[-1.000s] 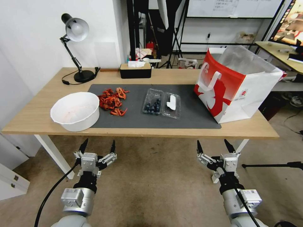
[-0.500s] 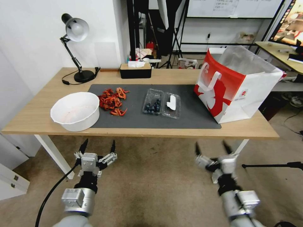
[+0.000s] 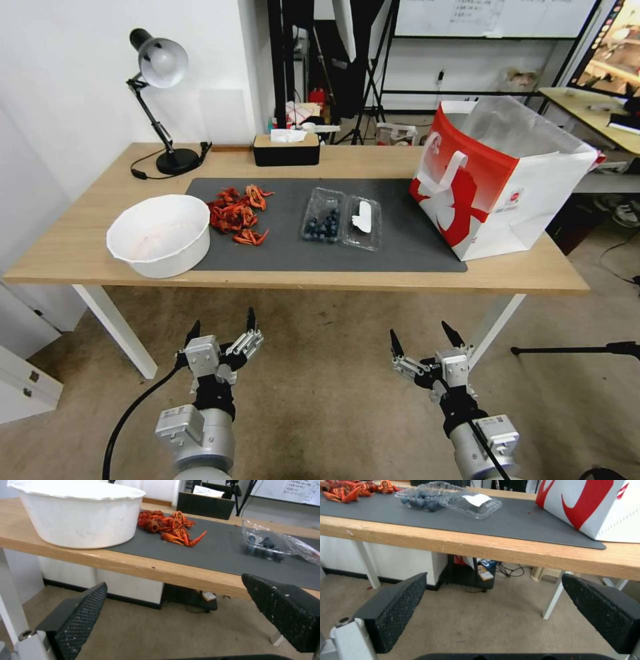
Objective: Close the takeout container lid, then place the container into the takeout bag.
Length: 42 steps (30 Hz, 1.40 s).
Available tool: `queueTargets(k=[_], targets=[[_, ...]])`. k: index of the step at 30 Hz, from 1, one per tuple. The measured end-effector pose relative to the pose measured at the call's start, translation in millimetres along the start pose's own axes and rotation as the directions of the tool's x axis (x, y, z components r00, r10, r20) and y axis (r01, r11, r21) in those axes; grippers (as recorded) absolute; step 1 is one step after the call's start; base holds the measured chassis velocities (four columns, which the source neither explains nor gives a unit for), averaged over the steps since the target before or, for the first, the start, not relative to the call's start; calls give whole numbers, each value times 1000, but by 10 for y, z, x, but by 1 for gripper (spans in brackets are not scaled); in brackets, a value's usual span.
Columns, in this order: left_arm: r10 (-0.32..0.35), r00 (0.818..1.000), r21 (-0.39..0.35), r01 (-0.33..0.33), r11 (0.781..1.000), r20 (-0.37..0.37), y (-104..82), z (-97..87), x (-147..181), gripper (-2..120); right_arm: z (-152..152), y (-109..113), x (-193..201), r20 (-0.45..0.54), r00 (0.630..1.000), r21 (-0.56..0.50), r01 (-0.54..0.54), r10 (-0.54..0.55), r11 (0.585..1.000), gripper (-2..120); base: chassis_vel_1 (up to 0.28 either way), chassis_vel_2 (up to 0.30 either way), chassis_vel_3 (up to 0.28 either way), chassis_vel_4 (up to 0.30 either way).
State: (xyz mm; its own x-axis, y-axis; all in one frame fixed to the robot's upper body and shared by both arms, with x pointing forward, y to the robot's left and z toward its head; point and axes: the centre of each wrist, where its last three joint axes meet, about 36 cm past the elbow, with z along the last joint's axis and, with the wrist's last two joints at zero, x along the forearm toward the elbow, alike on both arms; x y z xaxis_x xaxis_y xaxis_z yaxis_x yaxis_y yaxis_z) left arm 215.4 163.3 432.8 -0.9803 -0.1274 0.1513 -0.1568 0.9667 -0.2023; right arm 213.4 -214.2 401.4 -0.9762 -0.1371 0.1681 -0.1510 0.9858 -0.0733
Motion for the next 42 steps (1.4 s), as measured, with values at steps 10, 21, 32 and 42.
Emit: queueTargets(k=[10, 21, 32, 42], targets=[[22, 1000, -11, -22, 1000, 22, 38, 17, -23, 100, 3, -2, -11, 2, 1000, 9, -4, 4, 1000, 100, 0, 0, 0, 0], [62, 998, -42, -61, 997, 31, 134, 57, -54, 100, 12, -42, -52, 8, 1000, 22, 2, -2, 1000, 100, 0, 0, 0, 0], [96, 994, -65, -92, 994, 62, 183, 143, -143, 100, -97, -110, -245, 57, 998, -1, 18, -18, 1000, 100, 0, 0, 0, 0], [144, 988, -84, -140, 987, 55, 234, 216, -248, 100, -516, -333, -847, 214, 974, -36, 80, -71, 996, 100, 0, 0, 0, 0]])
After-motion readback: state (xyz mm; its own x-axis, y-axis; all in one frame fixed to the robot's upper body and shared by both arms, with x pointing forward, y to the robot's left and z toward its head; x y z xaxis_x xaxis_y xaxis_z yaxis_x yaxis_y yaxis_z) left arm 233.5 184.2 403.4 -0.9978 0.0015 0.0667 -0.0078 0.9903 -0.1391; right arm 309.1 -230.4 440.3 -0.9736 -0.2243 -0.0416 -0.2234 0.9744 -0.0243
